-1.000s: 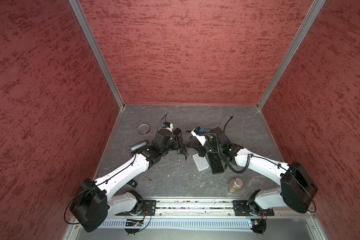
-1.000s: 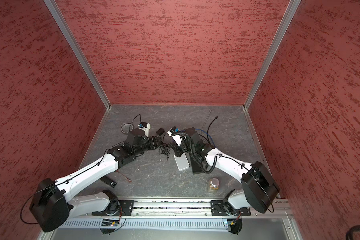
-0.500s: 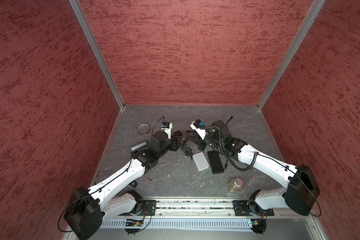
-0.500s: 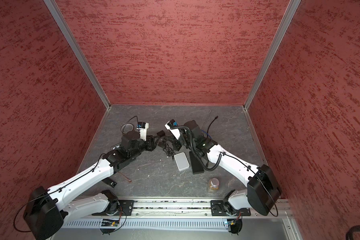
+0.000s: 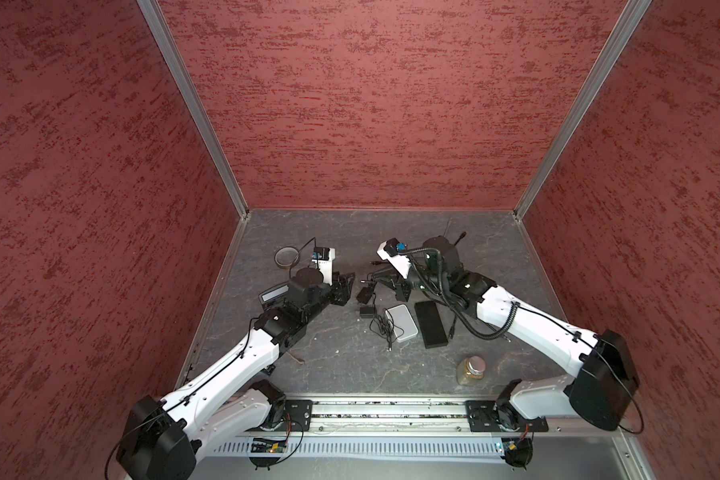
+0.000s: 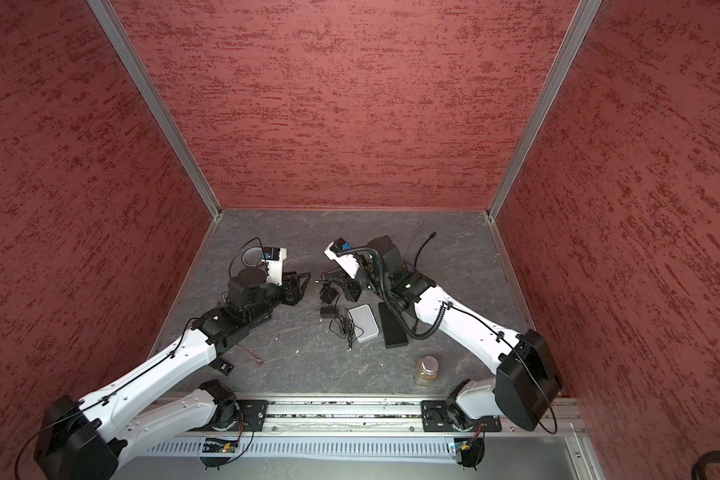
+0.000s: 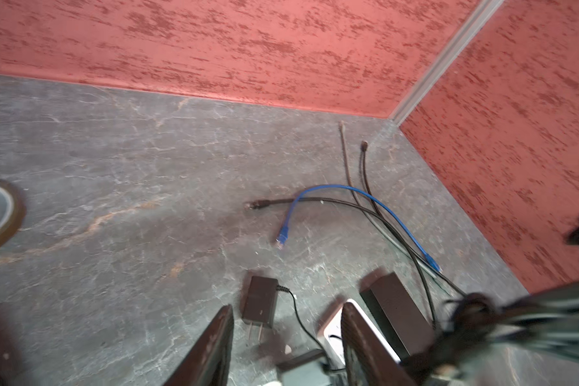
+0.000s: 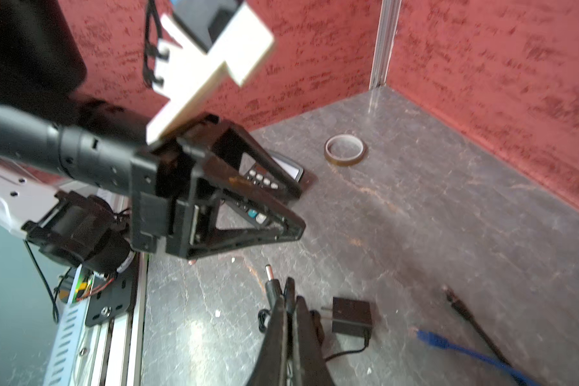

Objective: Insert the plug into the switch port

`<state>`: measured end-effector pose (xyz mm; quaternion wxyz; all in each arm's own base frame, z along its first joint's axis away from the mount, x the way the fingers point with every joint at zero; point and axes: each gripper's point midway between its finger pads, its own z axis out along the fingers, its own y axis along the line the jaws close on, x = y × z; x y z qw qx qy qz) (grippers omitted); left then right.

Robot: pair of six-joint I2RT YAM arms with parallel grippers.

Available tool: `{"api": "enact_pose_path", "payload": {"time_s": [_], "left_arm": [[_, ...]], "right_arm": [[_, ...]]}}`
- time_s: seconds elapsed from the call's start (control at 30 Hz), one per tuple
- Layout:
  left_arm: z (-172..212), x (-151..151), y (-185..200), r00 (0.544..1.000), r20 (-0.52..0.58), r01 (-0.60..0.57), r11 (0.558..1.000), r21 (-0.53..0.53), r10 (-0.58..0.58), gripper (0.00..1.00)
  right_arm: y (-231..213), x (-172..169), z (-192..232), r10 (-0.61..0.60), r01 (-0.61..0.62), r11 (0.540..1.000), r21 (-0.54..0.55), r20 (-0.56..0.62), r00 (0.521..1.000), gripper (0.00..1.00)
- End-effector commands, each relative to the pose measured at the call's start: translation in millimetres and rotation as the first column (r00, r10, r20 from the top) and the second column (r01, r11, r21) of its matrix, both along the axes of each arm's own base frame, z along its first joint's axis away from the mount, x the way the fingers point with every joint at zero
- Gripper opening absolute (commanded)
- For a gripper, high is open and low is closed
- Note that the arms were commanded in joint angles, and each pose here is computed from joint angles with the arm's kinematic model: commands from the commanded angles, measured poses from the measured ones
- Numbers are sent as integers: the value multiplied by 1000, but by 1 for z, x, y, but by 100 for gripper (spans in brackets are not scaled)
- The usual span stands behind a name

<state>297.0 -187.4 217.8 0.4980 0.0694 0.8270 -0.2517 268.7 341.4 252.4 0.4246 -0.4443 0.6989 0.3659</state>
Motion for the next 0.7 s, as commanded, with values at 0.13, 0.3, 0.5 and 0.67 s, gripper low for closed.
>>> {"api": "enact_pose_path", "payload": {"time_s": [0.13, 0.3, 0.5, 0.67], "left_arm": [[1, -16, -28, 976, 66, 207, 978, -3, -206, 53], [-1, -23, -41, 956, 64, 289, 957, -17, -287, 52], [-14, -38, -59, 921, 27, 389, 921, 6, -389, 49], [-30, -52, -65, 896, 24, 440, 892, 106, -444, 45]], "right_arm": [[-5, -21, -33, 76, -77, 996, -42, -33, 997, 0], [-9, -27, -38, 71, -72, 997, -26, -43, 997, 0], [-12, -29, -44, 60, -61, 998, -27, -61, 996, 0], [-15, -28, -51, 45, -49, 997, -56, -69, 997, 0]]}}
